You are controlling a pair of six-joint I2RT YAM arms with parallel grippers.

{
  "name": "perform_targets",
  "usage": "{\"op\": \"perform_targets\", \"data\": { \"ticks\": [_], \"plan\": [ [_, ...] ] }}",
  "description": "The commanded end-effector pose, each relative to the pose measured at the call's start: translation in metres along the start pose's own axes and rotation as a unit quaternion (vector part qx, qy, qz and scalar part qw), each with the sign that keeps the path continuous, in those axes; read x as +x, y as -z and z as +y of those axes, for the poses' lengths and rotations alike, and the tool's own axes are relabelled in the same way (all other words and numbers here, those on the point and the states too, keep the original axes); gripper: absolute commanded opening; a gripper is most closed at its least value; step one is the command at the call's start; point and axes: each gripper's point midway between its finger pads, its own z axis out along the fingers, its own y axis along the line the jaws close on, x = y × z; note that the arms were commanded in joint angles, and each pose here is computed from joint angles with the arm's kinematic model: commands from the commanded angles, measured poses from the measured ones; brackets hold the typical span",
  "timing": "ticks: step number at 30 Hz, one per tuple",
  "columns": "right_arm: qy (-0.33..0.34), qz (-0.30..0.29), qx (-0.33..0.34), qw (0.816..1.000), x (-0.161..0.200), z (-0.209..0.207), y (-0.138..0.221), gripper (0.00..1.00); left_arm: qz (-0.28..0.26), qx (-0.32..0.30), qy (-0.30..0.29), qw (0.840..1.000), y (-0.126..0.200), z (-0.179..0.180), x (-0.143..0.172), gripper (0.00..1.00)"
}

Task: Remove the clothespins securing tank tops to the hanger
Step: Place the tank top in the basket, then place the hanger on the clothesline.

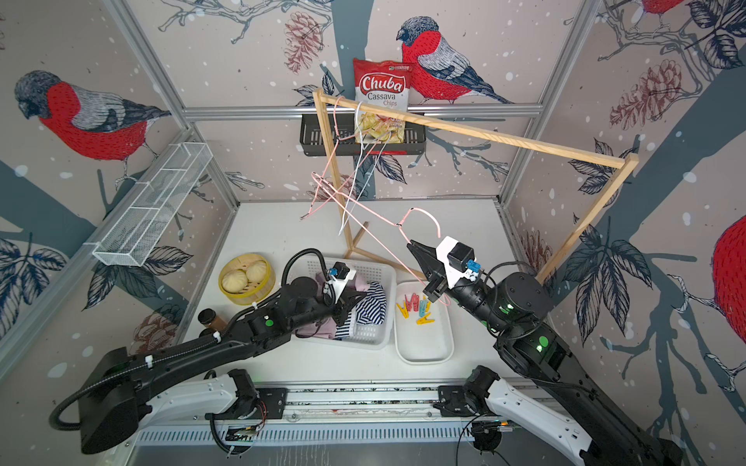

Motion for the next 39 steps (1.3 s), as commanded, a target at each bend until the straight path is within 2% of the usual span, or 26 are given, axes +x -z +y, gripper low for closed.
{"op": "perform_targets", "data": {
  "ticks": [1,5,7,8,10,12,13,15,18,25,31,39],
  "plan": [
    [0.005,-0.037,-0.03,0.999,-0.017,0.008,-0.004,0.0,-0.06,-0.038,0.027,0.997,0.005,0.015,-0.013,0.0],
    [0.005,-0.036,-0.058,0.998,-0.013,0.017,-0.011,0.0,-0.014,-0.112,0.034,0.993,0.0,0.044,0.018,0.01],
    [0.006,-0.032,-0.07,0.997,-0.009,0.02,-0.015,0.0,0.032,-0.156,0.035,0.987,-0.005,0.059,0.036,0.1],
    [0.007,-0.03,-0.074,0.997,-0.008,0.021,-0.017,0.0,0.051,-0.18,0.039,0.982,-0.006,0.067,0.042,0.2],
    [0.01,-0.026,-0.079,0.996,-0.006,0.022,-0.019,0.0,0.058,-0.193,0.043,0.979,-0.005,0.07,0.042,0.5],
    [0.014,-0.021,-0.083,0.996,-0.003,0.023,-0.021,0.0,0.029,-0.183,0.05,0.981,0.002,0.065,0.028,0.71],
    [0.017,-0.019,-0.083,0.996,-0.002,0.022,-0.022,0.0,0.011,-0.178,0.054,0.982,0.006,0.063,0.02,0.78],
    [0.022,-0.018,-0.086,0.996,0.0,0.022,-0.022,0.0,-0.04,-0.161,0.054,0.985,0.022,0.055,-0.002,0.99],
    [0.027,-0.015,-0.093,0.995,0.003,0.02,-0.024,0.0,-0.104,-0.131,0.033,0.985,0.049,0.042,-0.03,0.99],
    [0.05,0.006,-0.125,0.991,0.018,0.018,-0.028,0.0,-0.189,-0.089,-0.052,0.977,0.108,0.015,-0.065,0.99],
    [0.089,0.056,-0.149,0.983,0.041,0.014,-0.021,0.0,-0.268,-0.123,-0.08,0.952,0.158,0.017,-0.093,0.96],
    [0.115,0.092,-0.19,0.971,0.059,0.021,0.009,0.0,-0.328,-0.137,-0.137,0.925,0.197,0.01,-0.107,0.95]
  ]
}}
